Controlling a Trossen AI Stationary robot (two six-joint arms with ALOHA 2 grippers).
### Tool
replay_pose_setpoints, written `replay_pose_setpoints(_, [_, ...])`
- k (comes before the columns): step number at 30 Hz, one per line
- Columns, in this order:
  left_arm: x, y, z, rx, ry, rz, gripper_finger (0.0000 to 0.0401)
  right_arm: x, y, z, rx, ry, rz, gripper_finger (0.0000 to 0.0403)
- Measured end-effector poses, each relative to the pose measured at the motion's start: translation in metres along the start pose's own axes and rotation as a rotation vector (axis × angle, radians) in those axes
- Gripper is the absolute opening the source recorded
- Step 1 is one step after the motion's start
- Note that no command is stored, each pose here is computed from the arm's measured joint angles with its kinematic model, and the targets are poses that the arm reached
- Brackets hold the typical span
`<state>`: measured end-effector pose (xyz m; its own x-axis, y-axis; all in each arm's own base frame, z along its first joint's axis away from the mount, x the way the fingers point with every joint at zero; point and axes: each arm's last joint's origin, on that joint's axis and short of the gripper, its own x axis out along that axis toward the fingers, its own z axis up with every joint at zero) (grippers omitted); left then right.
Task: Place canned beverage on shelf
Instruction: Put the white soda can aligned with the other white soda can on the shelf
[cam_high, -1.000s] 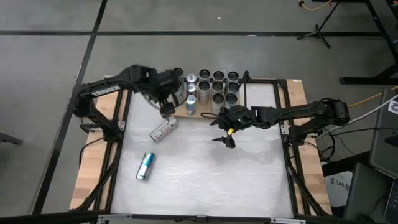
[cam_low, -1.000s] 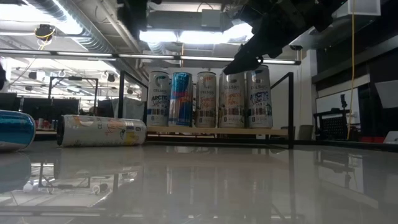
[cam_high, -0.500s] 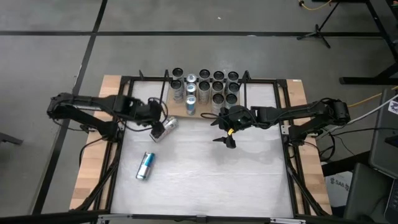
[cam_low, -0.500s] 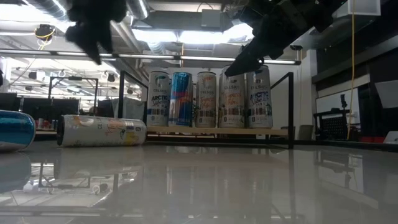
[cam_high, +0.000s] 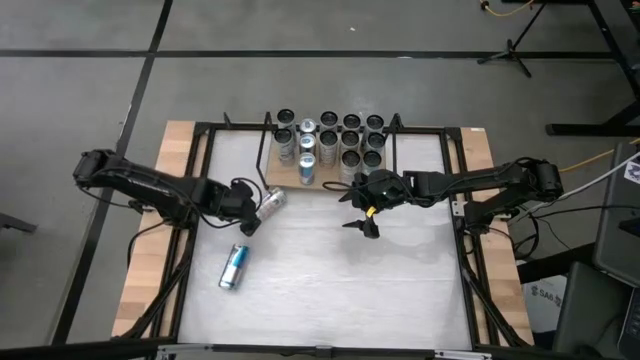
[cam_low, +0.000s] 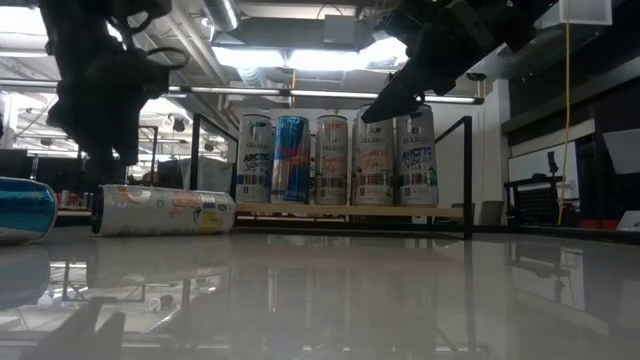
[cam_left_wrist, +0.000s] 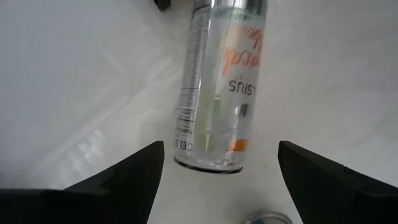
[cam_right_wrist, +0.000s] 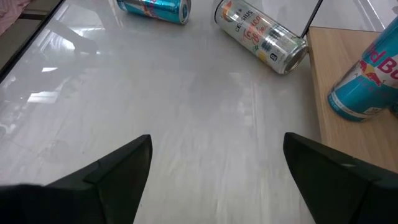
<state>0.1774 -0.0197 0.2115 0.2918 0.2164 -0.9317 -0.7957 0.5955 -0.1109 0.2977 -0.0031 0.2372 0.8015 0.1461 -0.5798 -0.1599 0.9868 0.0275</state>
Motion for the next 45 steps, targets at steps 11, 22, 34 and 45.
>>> replay_pose_setpoints(11, [0.022, 0.003, -0.010, -0.011, -0.032, -0.038, 0.0305, 0.000, 0.000, 0.000, 0.000, 0.000, 0.000, 0.0351])
replay_pose_setpoints(22, [0.044, 0.008, -0.020, -0.023, -0.061, -0.077, 0.0305, 0.000, 0.000, 0.000, 0.000, 0.000, 0.000, 0.0351])
replay_pose_setpoints(34, [0.055, 0.011, -0.025, -0.036, -0.073, -0.124, 0.0305, 0.000, 0.000, 0.000, 0.000, 0.000, 0.000, 0.0351])
replay_pose_setpoints(45, [0.056, 0.012, -0.026, -0.077, -0.060, -0.126, 0.0280, 0.000, 0.000, 0.000, 0.000, 0.000, 0.000, 0.0351])
